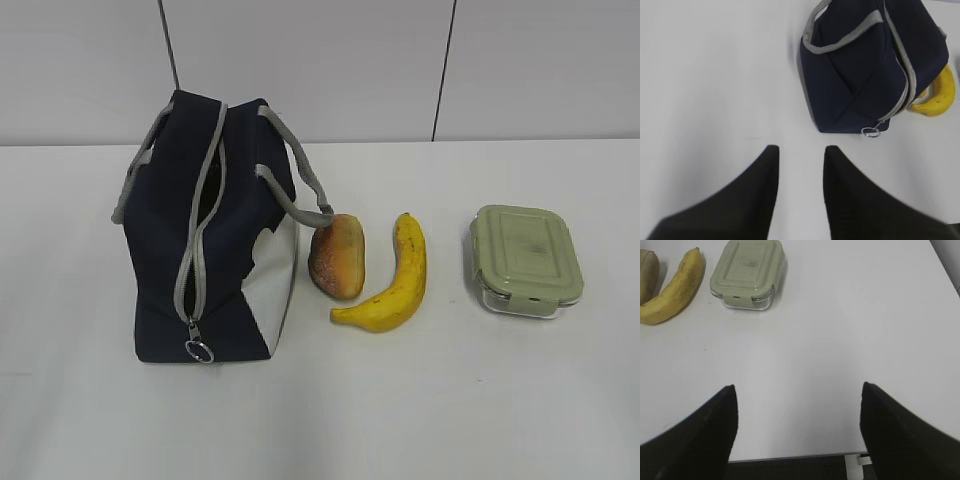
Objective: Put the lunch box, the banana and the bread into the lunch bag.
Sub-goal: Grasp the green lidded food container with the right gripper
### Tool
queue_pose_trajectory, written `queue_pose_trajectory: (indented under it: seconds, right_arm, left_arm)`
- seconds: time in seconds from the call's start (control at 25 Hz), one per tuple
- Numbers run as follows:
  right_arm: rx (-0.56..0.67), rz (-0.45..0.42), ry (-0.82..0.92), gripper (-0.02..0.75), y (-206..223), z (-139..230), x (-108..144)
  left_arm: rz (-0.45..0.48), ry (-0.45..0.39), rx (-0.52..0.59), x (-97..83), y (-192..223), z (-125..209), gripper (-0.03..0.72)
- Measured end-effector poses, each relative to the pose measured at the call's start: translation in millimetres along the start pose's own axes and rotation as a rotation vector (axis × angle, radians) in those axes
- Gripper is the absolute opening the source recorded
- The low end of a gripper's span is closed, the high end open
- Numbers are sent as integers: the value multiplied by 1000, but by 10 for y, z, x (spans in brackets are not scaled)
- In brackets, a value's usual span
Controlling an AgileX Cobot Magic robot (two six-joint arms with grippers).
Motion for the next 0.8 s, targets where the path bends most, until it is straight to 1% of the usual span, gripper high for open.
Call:
queue_pose_trajectory:
  seconds: [0.28, 0.52, 0.72, 0.8]
  right_arm:
    - [0, 0, 0, 581, 0, 0, 0]
    - [0, 0, 0, 581, 0, 0, 0]
    - [0, 0, 0, 581, 0, 0, 0]
    - [0, 0, 0, 581, 0, 0, 0]
  left_arm:
    - [-15, -20, 87, -156, 318, -471, 239]
    - [-52, -33, 201, -241, 828, -831, 239]
    - [-83, -46, 333, -266, 1305, -946, 239]
    - [-79, -38, 385, -284, 1484, -959, 245]
Point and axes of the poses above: a point on each arm's last joint axis where the gripper is mounted, y pointing out along that axis toward the gripper, x along the wrist's bending axis when the last joint is at zero, z = x × y, the point moved 6 cm from there along y, pointing out along that axis toward the gripper, and after that the axes turned 12 degrees about -y, right-handed, at the moved point
